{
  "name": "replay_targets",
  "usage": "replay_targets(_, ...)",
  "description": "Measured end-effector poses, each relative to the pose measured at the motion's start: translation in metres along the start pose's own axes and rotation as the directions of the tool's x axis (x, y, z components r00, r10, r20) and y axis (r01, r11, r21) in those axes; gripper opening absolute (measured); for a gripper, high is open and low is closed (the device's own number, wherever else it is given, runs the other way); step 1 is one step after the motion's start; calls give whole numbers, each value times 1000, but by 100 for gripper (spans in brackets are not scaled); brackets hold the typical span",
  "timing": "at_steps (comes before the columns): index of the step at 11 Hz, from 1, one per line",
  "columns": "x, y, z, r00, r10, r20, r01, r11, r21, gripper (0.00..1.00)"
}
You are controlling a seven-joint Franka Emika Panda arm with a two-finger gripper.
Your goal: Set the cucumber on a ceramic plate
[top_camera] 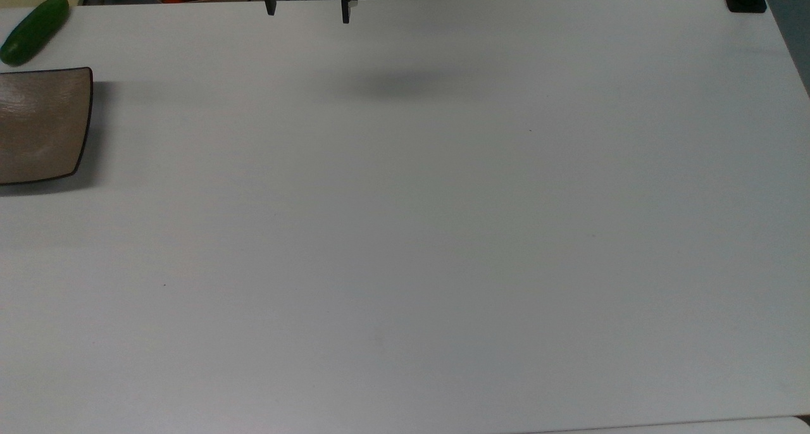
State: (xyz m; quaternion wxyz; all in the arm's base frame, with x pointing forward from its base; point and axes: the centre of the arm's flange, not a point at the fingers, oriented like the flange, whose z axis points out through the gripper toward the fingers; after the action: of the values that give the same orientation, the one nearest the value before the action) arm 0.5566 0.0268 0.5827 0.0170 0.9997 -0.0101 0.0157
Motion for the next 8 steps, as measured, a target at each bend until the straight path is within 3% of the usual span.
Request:
replay_targets(4, 0, 13, -1, 1000, 22, -1, -22, 1000, -3, 100)
replay_targets(6, -5, 55, -4, 999, 43, -6, -43, 999, -12, 100)
replay_targets(8, -21, 131, -5, 998, 59, -2, -59, 998, -26, 100)
